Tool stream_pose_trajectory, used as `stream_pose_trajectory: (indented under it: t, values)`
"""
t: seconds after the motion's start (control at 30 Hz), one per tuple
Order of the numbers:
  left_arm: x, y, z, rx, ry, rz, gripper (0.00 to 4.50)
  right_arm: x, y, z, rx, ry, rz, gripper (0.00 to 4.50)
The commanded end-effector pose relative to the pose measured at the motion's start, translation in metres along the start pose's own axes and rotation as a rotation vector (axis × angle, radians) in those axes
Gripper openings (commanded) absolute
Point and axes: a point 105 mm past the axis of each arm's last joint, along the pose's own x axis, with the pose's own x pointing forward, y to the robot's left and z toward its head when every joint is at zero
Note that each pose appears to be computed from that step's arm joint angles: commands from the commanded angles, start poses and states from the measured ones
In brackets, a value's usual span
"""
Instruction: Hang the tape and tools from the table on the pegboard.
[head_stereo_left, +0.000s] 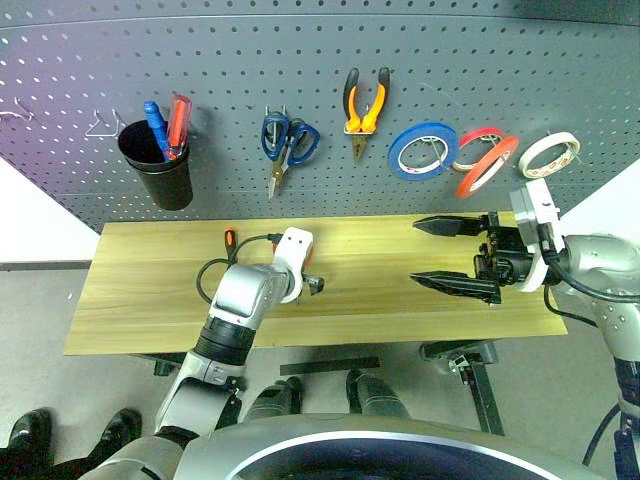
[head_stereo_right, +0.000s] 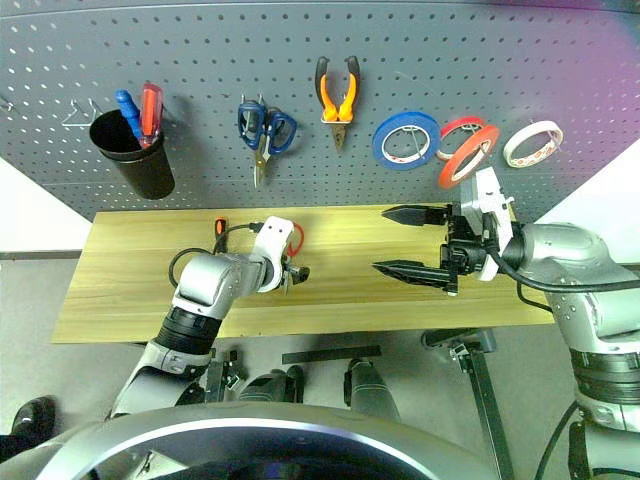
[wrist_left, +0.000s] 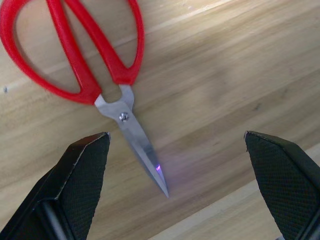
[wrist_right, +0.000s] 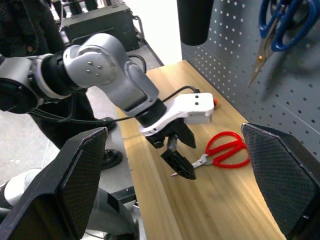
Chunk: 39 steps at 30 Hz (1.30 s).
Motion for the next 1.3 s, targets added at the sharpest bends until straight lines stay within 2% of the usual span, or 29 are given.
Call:
stream_pose_trajectory:
  t: [0.03,0.43,0.8,1.3]
  values:
    - [-0.001,0.010,0.015,0.007,-0.050,0.060,4.50,-0.001,0.005,0.010,-0.061,-0.006,0.012,4.49]
    - [0.011,0.016,0.016,-0.057,-0.037,0.126,4.50,0.000,0.001,0.018,-0.071,-0.021,-0.008,4.49]
    - [0.019,0.029,0.019,-0.111,-0.036,0.232,4.50,-0.002,0.003,0.014,-0.040,0.005,-0.016,4.49]
    - [0.029,0.008,0.011,-0.166,0.059,0.181,4.50,0.000,0.004,0.015,-0.024,0.003,-0.026,4.49]
